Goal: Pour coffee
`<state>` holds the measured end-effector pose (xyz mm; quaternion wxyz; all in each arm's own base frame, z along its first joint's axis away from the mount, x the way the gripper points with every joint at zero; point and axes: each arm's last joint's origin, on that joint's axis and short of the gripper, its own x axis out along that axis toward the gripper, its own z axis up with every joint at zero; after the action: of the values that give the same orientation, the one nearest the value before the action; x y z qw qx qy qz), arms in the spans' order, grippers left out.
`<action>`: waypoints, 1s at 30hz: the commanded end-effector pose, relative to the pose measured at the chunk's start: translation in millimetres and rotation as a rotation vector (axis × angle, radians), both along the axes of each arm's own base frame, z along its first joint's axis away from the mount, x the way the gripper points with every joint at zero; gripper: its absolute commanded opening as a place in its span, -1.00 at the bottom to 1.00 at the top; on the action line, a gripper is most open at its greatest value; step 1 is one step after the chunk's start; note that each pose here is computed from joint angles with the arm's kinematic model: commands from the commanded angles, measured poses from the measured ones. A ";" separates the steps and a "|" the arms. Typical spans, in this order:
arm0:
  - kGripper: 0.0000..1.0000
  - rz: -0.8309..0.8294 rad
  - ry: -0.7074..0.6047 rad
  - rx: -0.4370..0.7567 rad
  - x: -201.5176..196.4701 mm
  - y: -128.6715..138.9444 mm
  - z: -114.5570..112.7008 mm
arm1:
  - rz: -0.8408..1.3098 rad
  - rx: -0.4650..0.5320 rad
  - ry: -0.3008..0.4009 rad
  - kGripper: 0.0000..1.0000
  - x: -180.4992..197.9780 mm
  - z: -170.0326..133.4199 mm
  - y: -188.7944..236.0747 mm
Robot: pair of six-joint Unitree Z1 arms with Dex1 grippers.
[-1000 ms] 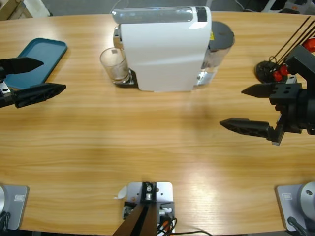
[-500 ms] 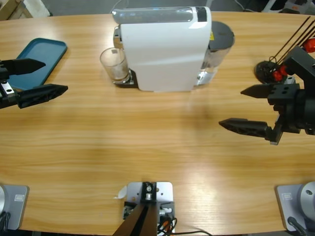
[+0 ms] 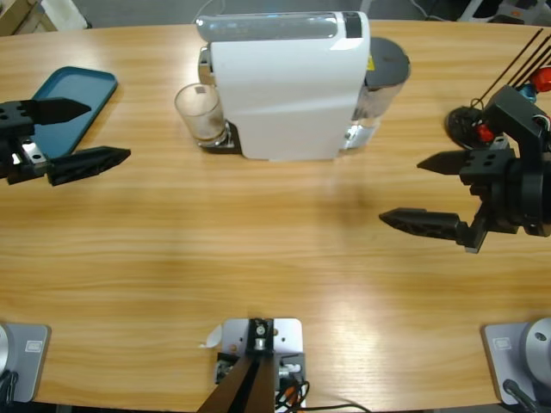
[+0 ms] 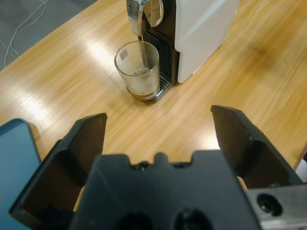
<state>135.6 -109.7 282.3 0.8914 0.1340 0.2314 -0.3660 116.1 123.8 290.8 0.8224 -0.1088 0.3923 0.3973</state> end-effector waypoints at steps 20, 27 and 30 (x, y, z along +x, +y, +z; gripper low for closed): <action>0.82 0.014 0.032 0.007 63.8 -48.9 -56.8 | 0.014 -0.019 0.060 1.00 2.5 -12.5 6.3; 0.82 0.036 0.078 -0.006 71.7 -45.9 -68.0 | 0.015 -0.028 0.070 1.00 4.3 -14.4 8.3; 0.82 0.063 0.074 -0.009 80.1 -42.1 -72.5 | 0.015 -0.031 0.074 1.00 5.0 -14.9 9.0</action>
<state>203.6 -158.7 233.8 0.8954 0.1160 0.2344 -0.3605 118.8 126.9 287.1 0.8173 -0.1098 0.4028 0.3971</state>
